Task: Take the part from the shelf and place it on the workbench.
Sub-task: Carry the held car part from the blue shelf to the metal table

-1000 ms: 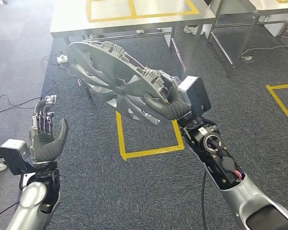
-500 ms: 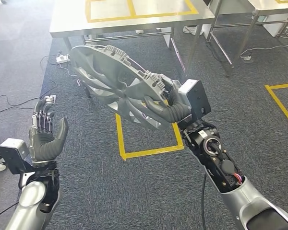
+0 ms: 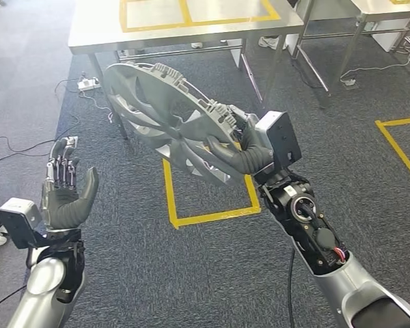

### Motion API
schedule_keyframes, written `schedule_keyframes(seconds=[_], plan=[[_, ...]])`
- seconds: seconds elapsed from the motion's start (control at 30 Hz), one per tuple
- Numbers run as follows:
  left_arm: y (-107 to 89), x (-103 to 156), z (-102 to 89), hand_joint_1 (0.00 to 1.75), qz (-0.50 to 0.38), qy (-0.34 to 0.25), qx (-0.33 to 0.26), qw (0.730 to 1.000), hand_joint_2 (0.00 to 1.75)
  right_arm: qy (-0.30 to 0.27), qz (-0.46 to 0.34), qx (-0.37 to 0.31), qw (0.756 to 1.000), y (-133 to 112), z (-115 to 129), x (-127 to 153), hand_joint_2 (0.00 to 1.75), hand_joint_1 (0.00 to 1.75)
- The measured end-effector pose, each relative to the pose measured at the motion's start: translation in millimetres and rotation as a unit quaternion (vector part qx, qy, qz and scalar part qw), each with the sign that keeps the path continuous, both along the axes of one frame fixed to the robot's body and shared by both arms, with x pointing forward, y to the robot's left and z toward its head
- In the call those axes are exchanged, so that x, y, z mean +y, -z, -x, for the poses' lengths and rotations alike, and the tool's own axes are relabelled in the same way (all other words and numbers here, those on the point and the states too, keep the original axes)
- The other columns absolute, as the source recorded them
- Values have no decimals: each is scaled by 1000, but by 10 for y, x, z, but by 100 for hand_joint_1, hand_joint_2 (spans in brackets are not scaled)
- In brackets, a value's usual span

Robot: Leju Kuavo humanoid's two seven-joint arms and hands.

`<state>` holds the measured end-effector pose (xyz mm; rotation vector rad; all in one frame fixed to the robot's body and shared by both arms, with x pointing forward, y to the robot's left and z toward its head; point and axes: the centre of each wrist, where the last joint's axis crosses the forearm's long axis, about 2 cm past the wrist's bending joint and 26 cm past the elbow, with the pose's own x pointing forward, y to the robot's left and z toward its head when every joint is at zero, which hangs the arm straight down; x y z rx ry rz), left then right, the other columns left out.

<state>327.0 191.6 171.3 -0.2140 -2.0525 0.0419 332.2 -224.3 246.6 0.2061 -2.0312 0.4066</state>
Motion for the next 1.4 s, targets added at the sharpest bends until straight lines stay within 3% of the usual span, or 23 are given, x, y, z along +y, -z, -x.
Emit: schedule_keyframes(seconds=[1.4], plan=[[89,6,-17,0,-8,8,-8,1000,175,6,-1,-12,1000,32,-92,-18,175,175]])
